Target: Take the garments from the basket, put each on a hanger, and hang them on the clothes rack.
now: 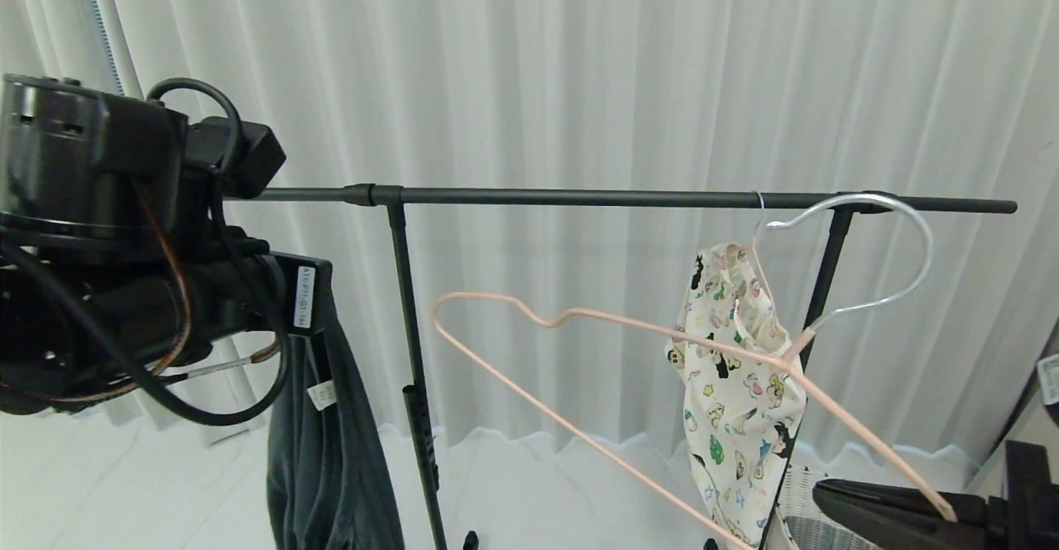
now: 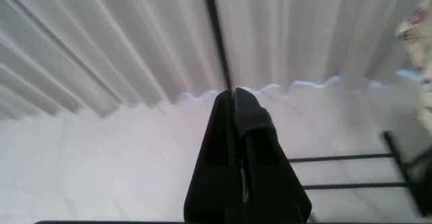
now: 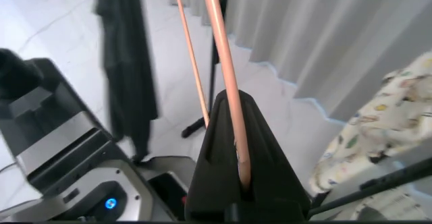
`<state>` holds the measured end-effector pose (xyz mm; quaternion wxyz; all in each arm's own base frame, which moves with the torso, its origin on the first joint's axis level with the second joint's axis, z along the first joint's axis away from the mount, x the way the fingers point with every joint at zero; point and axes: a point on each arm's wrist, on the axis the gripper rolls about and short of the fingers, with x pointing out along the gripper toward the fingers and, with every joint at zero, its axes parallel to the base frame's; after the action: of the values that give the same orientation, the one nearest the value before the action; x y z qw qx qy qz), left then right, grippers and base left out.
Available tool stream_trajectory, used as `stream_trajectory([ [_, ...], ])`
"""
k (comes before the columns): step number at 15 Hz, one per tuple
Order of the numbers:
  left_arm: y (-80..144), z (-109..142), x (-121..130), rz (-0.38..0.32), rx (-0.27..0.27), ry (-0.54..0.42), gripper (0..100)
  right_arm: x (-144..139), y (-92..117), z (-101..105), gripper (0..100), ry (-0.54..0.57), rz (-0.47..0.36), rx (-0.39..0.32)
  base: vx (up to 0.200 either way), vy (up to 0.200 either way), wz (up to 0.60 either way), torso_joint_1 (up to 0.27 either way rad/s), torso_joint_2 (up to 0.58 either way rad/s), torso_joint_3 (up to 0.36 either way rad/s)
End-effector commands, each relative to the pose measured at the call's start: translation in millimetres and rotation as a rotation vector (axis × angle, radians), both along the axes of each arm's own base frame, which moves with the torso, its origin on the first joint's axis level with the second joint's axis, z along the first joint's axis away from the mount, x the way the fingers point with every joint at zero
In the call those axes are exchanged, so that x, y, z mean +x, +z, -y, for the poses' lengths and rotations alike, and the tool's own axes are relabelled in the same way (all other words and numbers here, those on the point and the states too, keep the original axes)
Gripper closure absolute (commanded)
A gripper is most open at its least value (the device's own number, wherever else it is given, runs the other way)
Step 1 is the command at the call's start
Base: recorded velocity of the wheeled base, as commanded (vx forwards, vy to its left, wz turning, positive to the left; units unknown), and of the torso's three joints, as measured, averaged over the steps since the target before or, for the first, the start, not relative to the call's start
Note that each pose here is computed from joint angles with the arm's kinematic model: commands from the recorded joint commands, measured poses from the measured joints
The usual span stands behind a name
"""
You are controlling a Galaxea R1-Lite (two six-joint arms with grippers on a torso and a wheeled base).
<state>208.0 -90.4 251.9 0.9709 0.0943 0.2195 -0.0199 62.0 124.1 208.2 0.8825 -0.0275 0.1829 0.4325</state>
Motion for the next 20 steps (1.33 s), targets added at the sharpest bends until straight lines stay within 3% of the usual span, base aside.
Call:
stream_trajectory([
  [1, -9, 12, 14, -0.038, -0.009, 0.009, 100, 5, -11, -18, 100, 0.018, -0.037, -0.065, 0.000, 0.000, 0.00, 0.000, 0.00, 0.000],
  [6, -4, 27, 7, -0.021, -0.086, -0.024, 100, 13, -11, -40, 100, 0.019, -0.057, -0.076, 0.000, 0.000, 0.00, 0.000, 0.00, 0.000],
  [20, -9, 35, 8, -0.024, -0.068, 0.002, 100, 29, -14, -72, 100, -0.024, -0.051, -0.067, 0.000, 0.000, 0.00, 0.000, 0.00, 0.000],
])
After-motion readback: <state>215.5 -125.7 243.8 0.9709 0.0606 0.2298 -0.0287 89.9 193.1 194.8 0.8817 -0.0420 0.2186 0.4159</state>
